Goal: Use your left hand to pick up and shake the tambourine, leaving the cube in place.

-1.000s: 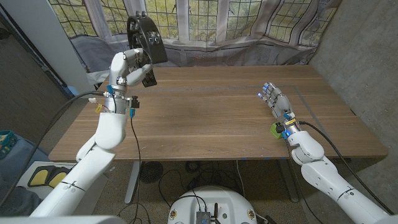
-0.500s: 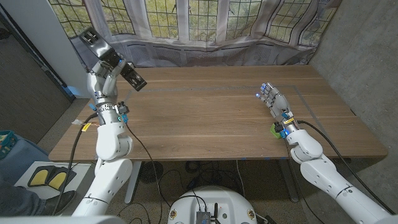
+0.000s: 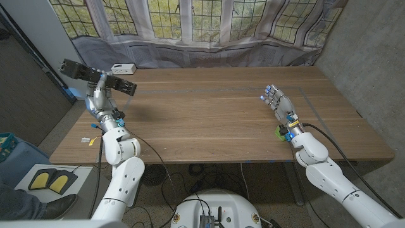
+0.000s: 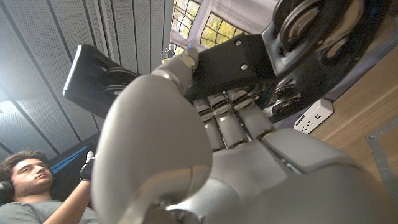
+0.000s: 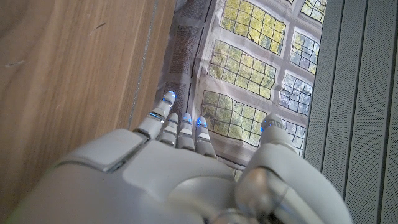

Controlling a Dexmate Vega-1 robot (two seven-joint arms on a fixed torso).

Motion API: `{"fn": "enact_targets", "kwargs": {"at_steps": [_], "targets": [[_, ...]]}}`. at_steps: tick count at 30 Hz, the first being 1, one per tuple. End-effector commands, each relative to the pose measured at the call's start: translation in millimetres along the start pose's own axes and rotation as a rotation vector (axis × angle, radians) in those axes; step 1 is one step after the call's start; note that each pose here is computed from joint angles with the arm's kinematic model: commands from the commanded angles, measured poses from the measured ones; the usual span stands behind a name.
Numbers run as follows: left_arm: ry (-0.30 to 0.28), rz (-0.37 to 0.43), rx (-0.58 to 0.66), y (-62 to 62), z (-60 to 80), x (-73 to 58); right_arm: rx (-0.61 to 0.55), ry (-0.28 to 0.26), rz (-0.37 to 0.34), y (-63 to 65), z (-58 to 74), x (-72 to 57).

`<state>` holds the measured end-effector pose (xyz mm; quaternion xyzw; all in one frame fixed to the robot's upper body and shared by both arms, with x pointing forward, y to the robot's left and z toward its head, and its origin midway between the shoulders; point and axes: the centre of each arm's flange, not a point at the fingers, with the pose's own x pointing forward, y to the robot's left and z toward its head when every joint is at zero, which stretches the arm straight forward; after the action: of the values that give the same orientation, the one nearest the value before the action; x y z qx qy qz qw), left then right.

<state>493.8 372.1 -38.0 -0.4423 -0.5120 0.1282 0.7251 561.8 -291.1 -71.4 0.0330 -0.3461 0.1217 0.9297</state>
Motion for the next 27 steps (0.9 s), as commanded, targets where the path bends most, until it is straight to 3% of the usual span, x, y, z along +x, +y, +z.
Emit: {"fn": "enact_targets", "kwargs": {"at_steps": [1,4,12,19,27], "targets": [[-0.337,-0.221,0.460,-47.4,11.5,-10.6,-0.004,-0.008,-0.007,0.1,2.3,-3.0],[-0.430,-0.255,0.591,-60.3,15.5,-14.6,-0.003,-0.010,-0.013,-0.4,2.9,-4.2],[-0.566,-0.344,0.792,-86.2,12.3,-25.8,-0.002,-0.005,-0.017,-1.0,2.2,-7.1],[-0.560,-0.483,0.963,-113.8,10.8,-25.2,-0.002,-0.004,-0.018,-1.1,2.2,-8.0],[-0.527,-0.729,1.210,-157.2,4.2,-21.8,-0.003,-0.002,-0.022,-1.9,2.3,-10.8]]}}
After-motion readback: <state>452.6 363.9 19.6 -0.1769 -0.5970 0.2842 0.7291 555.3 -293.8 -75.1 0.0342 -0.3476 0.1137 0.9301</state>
